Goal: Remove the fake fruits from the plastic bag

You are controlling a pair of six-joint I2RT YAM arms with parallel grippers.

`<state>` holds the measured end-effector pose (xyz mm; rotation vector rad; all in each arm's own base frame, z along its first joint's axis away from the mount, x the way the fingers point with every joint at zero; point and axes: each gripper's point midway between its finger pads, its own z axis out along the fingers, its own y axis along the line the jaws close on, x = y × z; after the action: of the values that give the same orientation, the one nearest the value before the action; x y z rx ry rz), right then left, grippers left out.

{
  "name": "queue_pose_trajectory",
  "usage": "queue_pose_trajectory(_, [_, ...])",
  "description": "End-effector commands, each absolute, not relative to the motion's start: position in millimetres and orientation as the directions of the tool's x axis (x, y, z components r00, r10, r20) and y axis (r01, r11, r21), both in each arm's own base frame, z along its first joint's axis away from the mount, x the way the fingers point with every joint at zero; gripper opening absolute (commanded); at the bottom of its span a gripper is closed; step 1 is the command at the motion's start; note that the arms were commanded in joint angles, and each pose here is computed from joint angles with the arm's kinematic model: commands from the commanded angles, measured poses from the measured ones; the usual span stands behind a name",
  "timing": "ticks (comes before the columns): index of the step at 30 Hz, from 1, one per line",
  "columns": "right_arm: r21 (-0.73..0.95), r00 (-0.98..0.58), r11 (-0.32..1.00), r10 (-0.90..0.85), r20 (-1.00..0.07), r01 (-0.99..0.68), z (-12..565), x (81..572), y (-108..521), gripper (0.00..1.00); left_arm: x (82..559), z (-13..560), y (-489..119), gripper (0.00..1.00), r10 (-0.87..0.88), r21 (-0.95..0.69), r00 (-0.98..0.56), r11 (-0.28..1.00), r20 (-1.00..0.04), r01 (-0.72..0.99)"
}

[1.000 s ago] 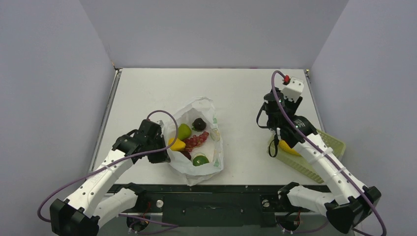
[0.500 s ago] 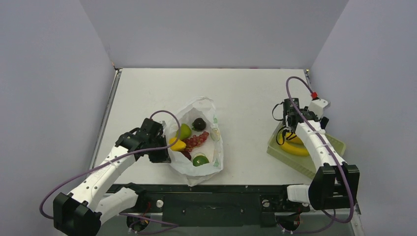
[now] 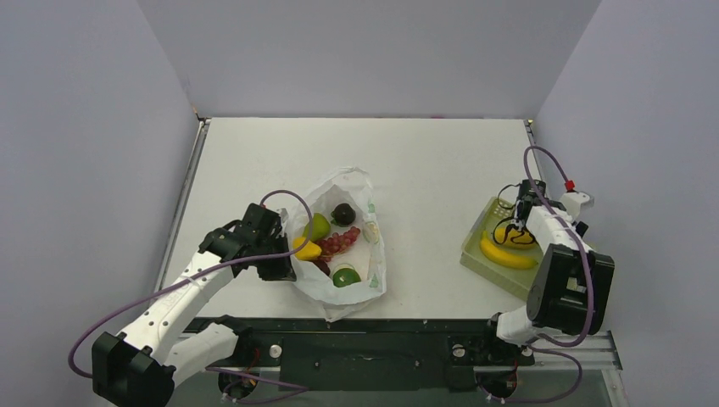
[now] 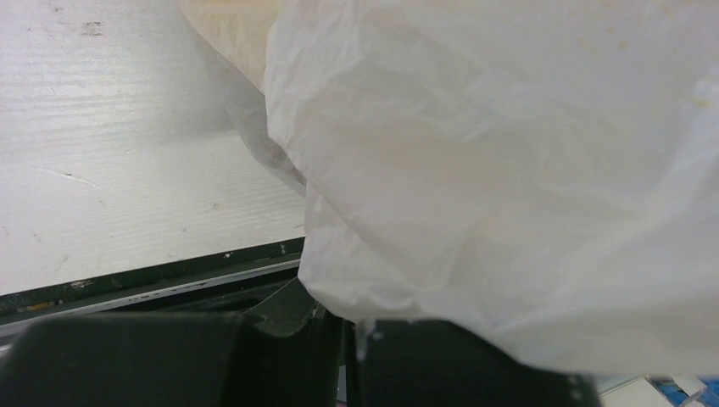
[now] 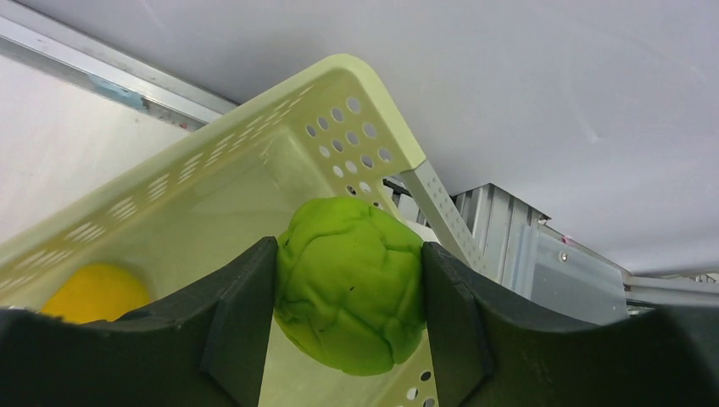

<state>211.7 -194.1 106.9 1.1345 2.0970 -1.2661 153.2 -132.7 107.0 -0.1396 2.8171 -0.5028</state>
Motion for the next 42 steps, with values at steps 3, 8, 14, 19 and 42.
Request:
queue_pose_trajectory(3, [-0.511, -0.575, 0.270, 0.476, -0.666, 0.816, 83.5, 232.3, -208.7, 0.32, 165.2, 123.5, -139.0, 0.00, -0.135, -0.388, -0.942, 0.922, -0.306, -0.006])
queue_pose_trajectory(8, [-0.551, -0.603, 0.266, 0.487, -0.631, 0.791, 72.4, 230.7, -214.2, 0.57, 165.6, 125.0, -138.3, 0.00, -0.134, -0.386, -0.942, 0.922, -0.309, -0.005])
queue_pose_trajectory(14, [-0.578, -0.626, 0.267, 0.486, -0.610, 0.771, 75.0, 230.4, -215.6, 0.80, 163.9, 122.8, -139.7, 0.00, -0.136, -0.397, -0.944, 0.918, -0.301, -0.006])
queue_pose_trajectory(19, [-0.534, -0.583, 0.245, 0.453, -0.675, 0.809, 109.5, 225.0, -212.2, 0.87, 162.9, 122.6, -137.2, 0.00, -0.141, -0.388, -0.942, 0.922, -0.303, -0.013])
queue_pose_trajectory(42, [0.241, -0.423, 0.652, -0.136, -0.896, -0.719, 266.3, 236.4, 318.1, 0.79, 156.5, 118.8, -128.1, 0.00, -0.187, -0.374, -0.940, 0.925, -0.284, -0.071])
